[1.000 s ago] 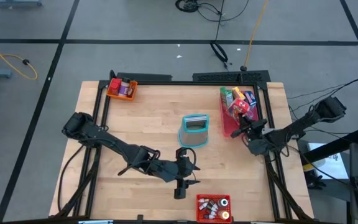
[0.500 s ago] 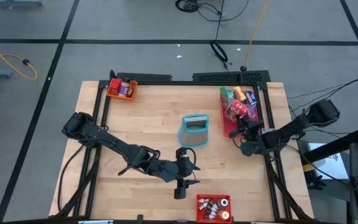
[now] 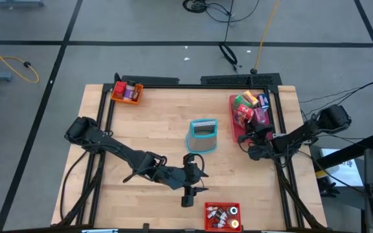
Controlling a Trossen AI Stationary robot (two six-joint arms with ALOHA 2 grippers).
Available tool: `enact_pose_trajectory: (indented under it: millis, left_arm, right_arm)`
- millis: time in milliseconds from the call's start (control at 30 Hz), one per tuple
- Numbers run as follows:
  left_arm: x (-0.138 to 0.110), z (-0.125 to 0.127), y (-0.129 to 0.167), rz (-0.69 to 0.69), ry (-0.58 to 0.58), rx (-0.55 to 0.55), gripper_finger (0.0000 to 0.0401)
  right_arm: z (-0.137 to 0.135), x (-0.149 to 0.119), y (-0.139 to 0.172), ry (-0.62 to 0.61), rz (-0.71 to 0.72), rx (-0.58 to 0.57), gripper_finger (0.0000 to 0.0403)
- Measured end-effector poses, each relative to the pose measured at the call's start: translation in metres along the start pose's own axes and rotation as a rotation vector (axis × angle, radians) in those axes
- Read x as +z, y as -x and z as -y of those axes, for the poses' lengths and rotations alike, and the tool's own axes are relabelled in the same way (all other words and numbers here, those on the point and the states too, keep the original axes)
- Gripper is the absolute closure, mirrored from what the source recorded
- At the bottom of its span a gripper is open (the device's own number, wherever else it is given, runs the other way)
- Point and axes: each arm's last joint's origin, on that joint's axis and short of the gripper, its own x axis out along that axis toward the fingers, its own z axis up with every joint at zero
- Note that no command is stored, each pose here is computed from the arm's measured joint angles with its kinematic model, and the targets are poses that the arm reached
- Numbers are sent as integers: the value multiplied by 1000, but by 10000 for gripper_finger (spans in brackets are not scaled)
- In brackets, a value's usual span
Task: Pick & Place Kitchen Items
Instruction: Put the red cereal box into the pink bin
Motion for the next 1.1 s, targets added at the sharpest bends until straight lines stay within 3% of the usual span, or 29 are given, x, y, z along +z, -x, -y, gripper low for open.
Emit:
enact_pose_trajectory:
  millis: [333, 567, 1100]
  left_arm:
    - [0, 0, 0, 0, -1, 0, 183]
    - [0, 0, 0, 0, 0, 0, 183]
    - [0, 0, 0, 0, 0, 0, 183]
  right_arm:
    - [-3, 2, 0, 25, 1, 12, 262]
    - [-15, 16, 2, 112, 13, 98, 216]
    - [-21, 38, 11, 180, 65, 197, 207]
